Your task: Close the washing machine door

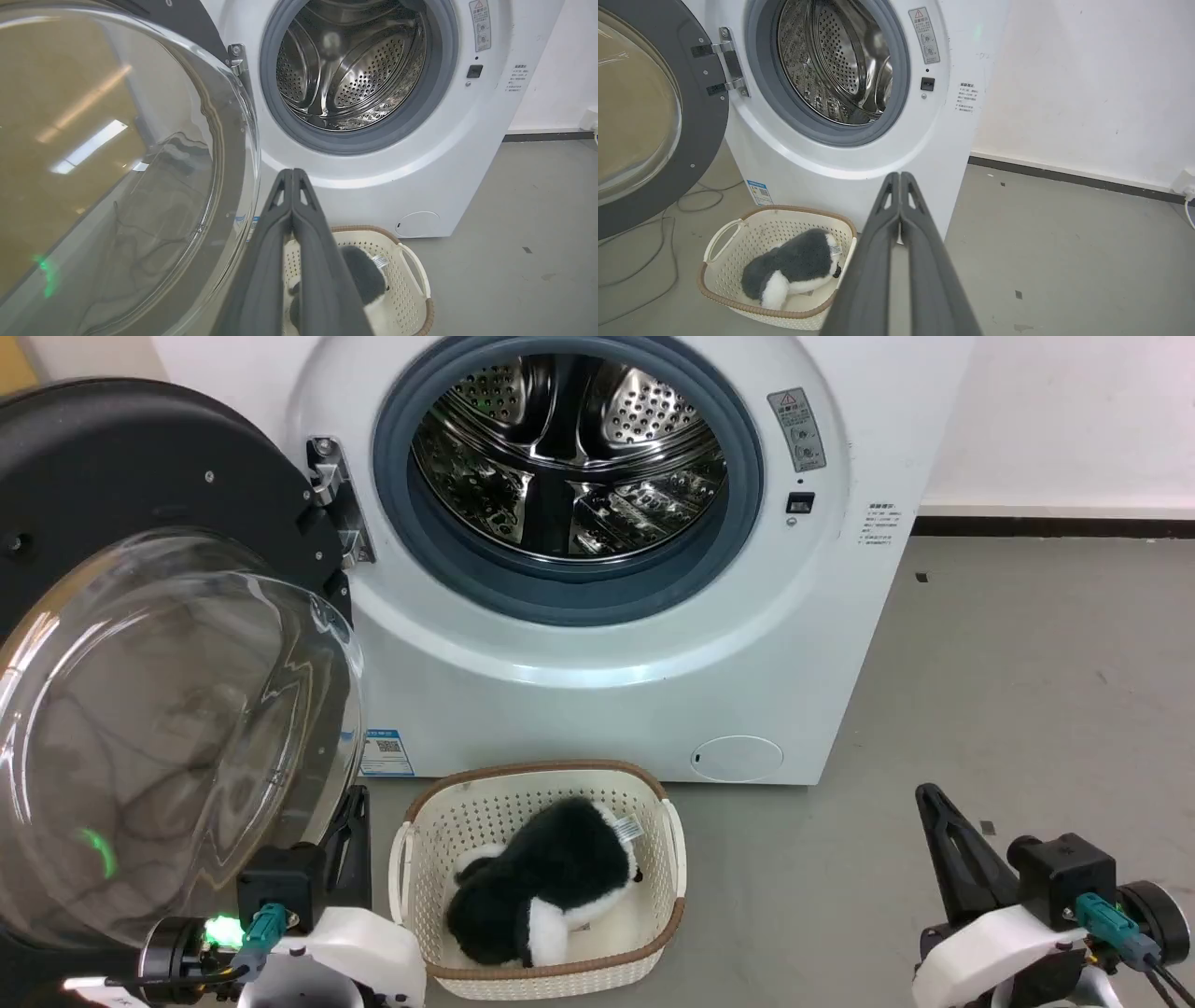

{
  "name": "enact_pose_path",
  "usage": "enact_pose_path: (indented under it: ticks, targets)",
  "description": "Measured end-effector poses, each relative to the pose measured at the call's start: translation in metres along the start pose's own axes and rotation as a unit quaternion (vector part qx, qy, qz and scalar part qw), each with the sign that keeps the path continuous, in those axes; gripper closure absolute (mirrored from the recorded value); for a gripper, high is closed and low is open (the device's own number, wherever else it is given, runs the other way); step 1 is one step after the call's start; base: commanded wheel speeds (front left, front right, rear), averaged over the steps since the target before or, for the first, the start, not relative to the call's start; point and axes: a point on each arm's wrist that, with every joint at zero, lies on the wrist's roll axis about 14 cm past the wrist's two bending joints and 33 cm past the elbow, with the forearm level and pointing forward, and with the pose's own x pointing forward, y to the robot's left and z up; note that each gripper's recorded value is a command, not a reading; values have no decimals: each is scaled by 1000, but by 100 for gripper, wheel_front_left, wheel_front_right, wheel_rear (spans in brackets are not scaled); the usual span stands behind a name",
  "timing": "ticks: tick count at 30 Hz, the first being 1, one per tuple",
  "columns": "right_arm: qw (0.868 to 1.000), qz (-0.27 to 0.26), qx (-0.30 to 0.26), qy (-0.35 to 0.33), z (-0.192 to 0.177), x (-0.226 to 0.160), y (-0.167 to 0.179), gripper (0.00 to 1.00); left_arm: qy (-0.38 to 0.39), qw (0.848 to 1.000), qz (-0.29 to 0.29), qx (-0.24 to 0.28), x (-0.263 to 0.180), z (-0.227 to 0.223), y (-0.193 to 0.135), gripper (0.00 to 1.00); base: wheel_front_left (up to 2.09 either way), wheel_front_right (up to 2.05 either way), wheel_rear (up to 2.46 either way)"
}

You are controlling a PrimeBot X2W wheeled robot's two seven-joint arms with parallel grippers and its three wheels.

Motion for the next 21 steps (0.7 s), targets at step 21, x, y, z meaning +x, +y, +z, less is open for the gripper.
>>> enact_pose_path:
  ticks: [21]
  targets:
    - [1000, 0, 0, 0, 0, 0, 0, 100, 0, 1000, 0, 0, 0, 0, 0, 100, 0, 0, 0]
